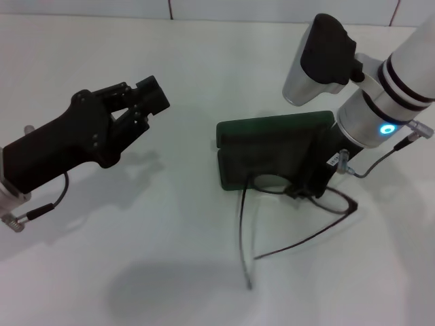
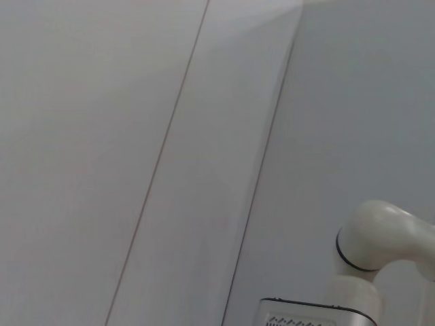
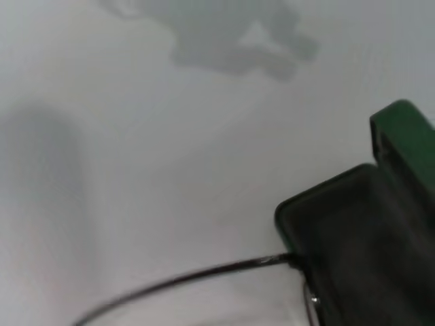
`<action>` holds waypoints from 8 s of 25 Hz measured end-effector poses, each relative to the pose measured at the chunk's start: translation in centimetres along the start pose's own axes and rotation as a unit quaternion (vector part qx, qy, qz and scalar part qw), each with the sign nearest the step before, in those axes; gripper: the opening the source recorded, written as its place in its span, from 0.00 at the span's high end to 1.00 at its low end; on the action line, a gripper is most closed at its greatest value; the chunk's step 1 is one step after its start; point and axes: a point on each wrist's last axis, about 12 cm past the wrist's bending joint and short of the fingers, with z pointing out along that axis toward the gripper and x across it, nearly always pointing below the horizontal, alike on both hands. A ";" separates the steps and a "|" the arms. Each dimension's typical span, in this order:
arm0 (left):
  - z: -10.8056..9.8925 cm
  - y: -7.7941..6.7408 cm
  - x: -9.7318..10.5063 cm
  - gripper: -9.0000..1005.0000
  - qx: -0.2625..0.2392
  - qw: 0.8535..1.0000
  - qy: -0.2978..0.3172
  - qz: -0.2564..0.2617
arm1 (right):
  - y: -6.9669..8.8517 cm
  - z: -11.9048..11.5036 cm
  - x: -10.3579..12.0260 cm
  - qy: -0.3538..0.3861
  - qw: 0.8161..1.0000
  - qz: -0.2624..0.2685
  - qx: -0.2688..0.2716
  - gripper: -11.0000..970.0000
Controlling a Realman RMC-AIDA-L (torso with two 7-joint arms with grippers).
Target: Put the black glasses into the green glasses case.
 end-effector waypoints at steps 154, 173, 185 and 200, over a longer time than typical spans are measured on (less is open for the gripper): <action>9.0 -1.2 1.9 0.95 0.157 0.986 -0.040 -0.043 | 1.3 -6.2 7.6 -0.535 0.838 -0.030 -0.103 0.89; 1.9 -2.4 -0.2 0.95 0.195 0.980 -0.029 0.030 | 0.3 -8.8 -0.8 -0.158 0.981 -0.107 -0.018 0.89; 1.4 -3.0 1.2 0.95 0.171 0.984 -0.037 0.016 | 0.6 -2.7 -5.9 0.027 0.974 -0.216 0.064 0.89; 1.4 -3.0 1.3 0.95 0.166 0.985 -0.040 0.009 | 0.8 0.4 -5.3 0.055 0.958 -0.252 0.124 0.89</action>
